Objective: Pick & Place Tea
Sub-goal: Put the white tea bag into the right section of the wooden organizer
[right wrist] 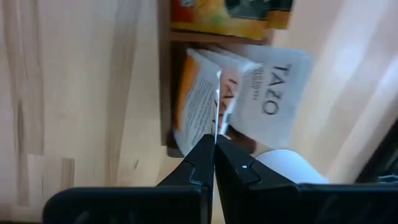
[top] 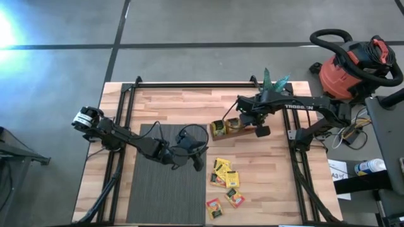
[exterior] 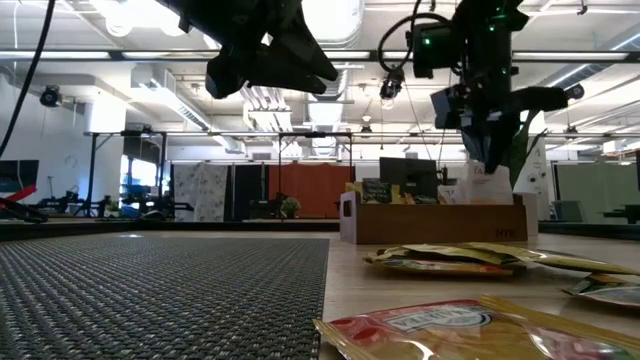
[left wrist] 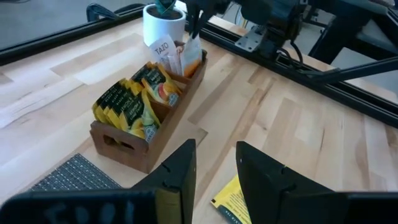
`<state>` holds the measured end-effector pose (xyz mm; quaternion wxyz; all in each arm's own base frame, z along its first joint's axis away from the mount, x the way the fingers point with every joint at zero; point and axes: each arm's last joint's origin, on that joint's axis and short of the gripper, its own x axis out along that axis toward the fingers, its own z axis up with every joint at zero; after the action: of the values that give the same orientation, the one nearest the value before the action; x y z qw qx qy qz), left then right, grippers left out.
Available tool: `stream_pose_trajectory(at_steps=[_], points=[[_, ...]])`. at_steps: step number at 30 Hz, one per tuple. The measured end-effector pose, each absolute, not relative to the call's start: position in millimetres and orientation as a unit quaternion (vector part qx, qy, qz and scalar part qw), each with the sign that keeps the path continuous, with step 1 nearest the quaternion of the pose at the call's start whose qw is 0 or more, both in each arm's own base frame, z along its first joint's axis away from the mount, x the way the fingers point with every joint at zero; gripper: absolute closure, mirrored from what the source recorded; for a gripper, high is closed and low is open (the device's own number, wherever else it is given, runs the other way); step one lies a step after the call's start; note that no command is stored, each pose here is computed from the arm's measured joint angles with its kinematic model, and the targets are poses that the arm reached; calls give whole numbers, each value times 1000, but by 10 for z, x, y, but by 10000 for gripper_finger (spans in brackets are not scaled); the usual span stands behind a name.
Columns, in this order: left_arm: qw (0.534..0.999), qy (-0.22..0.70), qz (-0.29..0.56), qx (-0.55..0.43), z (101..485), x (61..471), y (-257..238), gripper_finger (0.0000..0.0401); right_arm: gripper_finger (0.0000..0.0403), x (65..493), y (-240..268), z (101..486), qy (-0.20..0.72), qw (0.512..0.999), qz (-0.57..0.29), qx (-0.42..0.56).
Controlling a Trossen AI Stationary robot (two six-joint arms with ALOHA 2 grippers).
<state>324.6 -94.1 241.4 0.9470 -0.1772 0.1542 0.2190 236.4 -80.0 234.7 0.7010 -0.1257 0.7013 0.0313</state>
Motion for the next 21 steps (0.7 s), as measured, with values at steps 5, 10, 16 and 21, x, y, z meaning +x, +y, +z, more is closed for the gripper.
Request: stream_pose_trajectory(at_steps=[5,10,16,21], points=[[947,156,220,-176,2410,3244,-940,293,394,2331,-746,2254,709,693,52,-121],[945,157,222,-180,2405,3242,-940,293,394,2349,-740,2248,701,704,46,-103],[945,157,222,-183,2404,3242,-938,293,385,2331,-726,2211,704,705,45,-80],[944,157,223,-188,2403,3241,-939,293,345,2330,-706,2201,704,709,14,-32]])
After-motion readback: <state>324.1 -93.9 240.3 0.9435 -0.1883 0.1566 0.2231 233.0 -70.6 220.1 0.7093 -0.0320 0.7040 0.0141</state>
